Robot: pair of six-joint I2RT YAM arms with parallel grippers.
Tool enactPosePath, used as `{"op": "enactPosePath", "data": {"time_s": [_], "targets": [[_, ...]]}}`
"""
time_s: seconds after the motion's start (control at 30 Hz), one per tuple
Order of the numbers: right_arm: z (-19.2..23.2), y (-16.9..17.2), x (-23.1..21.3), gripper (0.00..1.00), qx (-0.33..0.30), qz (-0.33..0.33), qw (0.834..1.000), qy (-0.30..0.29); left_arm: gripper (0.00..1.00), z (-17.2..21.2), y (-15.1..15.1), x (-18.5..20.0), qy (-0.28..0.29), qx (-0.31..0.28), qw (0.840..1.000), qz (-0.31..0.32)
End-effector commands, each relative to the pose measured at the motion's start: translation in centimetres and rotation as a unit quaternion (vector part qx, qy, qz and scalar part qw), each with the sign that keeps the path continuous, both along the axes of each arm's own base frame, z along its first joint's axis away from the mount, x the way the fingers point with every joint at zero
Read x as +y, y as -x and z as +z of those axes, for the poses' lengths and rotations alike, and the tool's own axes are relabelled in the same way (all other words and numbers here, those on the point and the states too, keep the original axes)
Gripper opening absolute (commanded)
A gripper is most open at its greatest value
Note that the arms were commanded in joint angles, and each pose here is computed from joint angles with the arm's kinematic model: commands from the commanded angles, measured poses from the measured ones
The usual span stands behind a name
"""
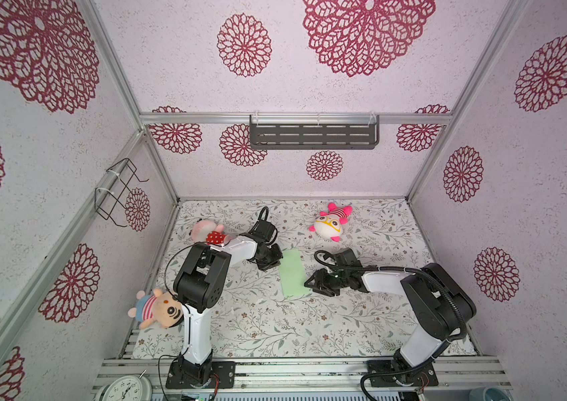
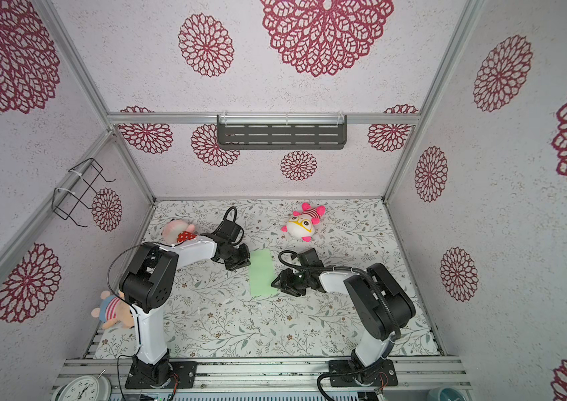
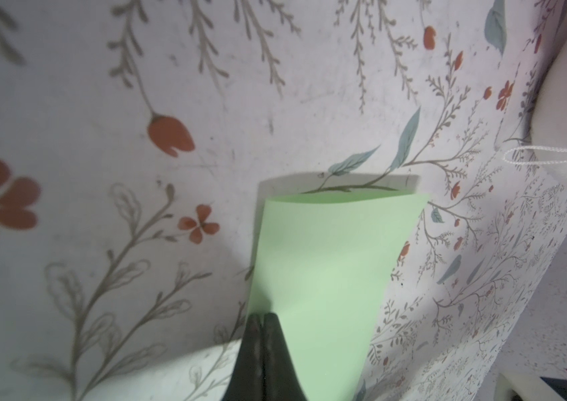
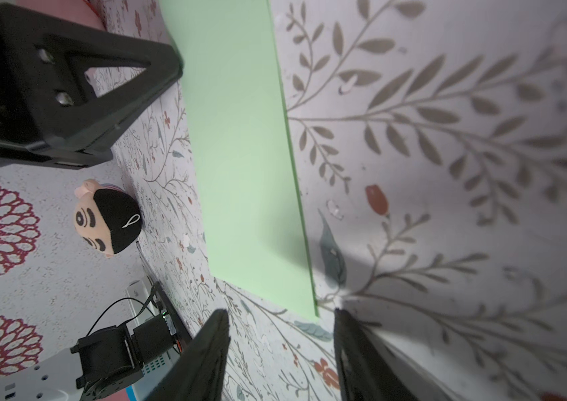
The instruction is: Fold a paper plane with a square sheet of paper (pick it up from the middle)
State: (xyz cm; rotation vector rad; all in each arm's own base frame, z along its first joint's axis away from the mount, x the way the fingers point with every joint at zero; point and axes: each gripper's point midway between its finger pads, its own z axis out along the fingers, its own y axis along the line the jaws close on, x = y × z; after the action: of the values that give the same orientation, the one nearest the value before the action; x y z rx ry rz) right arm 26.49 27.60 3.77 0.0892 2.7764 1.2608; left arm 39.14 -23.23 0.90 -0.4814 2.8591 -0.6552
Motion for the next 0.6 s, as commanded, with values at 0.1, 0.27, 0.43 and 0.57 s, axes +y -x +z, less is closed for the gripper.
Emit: {"op": "enactPosePath", "data": {"time_s": [0.1,0.27,0.43,0.57], "targets": [[-0.2,0.0,0.8,0.52,0.006,0.012,1.0,-0.009,0.03,-3.7,2.5,1.9,-0.041,0.059,0.997,0.013],[0.0,0.0,1.3,0.51,0.014,0.008,0.999,-0.032,0.02,-3.9,2.6,1.9,-0.041,0.061,0.997,0.015],[1.0,-0.1,1.9,0.51,0.015,0.004,0.998,-0.063,0.02,-4.4,2.8,2.0,-0.043,0.065,0.997,0.017],[1.3,-0.2,2.3,0.5,0.017,0.0,0.996,-0.085,0.02,-4.4,2.8,2.0,-0.043,0.065,0.997,0.017]]}}
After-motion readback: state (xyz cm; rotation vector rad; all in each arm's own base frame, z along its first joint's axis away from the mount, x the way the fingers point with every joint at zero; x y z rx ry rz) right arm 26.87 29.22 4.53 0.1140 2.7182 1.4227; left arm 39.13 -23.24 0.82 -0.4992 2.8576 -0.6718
